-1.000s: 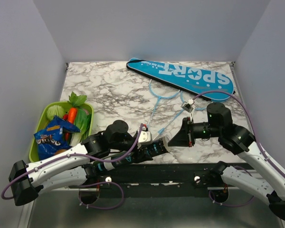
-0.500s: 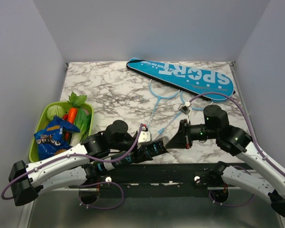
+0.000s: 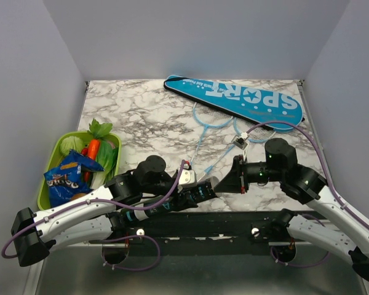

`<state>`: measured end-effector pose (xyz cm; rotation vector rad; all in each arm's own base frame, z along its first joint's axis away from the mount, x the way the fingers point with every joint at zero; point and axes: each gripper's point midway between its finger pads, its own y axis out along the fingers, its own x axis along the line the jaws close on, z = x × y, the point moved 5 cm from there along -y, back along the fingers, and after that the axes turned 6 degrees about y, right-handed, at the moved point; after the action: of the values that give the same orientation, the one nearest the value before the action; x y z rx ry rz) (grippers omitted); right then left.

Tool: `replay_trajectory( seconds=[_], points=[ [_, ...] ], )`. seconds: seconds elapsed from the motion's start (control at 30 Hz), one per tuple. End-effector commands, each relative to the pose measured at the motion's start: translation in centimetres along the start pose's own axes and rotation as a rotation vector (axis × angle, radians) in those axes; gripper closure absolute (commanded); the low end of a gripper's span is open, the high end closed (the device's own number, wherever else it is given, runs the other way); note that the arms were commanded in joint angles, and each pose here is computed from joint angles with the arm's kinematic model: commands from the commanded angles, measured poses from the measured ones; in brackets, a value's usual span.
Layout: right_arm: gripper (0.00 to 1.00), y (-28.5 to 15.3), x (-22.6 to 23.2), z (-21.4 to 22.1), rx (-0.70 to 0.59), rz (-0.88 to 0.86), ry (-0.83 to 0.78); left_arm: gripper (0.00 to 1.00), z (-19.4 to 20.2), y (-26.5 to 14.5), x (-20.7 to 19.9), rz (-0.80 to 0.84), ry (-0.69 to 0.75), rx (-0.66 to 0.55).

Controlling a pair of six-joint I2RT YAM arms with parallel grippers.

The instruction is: Pack up the badminton gear

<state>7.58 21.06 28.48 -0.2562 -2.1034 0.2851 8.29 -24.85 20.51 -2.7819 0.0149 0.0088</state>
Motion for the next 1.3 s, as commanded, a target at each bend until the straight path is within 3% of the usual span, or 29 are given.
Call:
replay_trajectory(
  seconds=[0.0, 0.6, 0.93, 1.27],
  points=[
    [0.99, 0.4, -0.1, 0.0, -0.029, -0.013, -0.003, 0.84, -1.6, -0.3, -0.2, 0.009, 0.032, -0.049],
    [0.99, 1.4, 0.4, 0.5, -0.024, -0.096, 0.014, 0.84, -1.9, -0.7, -0.2, -0.001, 0.045, -0.067],
    [0.89, 1.9, 0.6, 0.9, -0.022, -0.137, 0.028, 0.84, -2.4, -1.0, -0.3, -0.009, 0.057, -0.090],
    [0.96, 2.3, 1.0, 0.9, -0.035, -0.161, 0.022, 0.84, -2.3, -1.1, -0.3, -0.009, 0.059, -0.091]
  ],
)
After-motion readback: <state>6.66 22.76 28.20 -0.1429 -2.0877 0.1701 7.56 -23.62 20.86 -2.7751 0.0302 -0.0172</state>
